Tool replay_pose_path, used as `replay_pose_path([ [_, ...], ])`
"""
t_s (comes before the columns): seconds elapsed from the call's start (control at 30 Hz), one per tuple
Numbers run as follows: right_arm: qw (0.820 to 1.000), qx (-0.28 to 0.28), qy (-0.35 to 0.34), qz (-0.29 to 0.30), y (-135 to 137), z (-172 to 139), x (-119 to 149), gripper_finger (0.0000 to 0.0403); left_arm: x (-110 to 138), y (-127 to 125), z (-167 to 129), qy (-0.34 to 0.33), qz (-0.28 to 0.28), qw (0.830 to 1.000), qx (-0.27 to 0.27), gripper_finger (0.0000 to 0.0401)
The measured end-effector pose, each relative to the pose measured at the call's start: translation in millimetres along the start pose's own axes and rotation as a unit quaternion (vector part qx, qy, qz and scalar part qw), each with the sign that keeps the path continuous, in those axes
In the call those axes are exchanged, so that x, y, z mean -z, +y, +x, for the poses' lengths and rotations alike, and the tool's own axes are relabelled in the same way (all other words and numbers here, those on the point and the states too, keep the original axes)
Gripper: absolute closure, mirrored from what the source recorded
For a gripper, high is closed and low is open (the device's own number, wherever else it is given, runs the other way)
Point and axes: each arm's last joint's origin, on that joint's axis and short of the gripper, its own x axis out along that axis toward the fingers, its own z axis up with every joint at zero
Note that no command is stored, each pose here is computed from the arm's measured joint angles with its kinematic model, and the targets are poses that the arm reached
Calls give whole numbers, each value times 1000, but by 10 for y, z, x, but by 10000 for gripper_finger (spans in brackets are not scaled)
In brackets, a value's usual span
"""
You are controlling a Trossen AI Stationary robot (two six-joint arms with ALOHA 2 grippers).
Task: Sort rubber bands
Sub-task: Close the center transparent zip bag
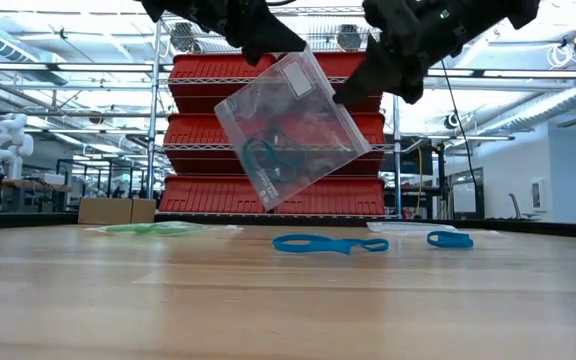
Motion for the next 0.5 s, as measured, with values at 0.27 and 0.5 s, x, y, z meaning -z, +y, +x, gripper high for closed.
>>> replay_pose_path([
  [0.27, 999, 11, 33, 5, -22, -2, 69, 394, 3, 26, -6, 0, -1, 1000, -4, 401],
  [0.5, 998, 21, 61, 11, -43, -8, 127, 394, 6, 37, -8, 0, 1, 1000, -6, 401],
])
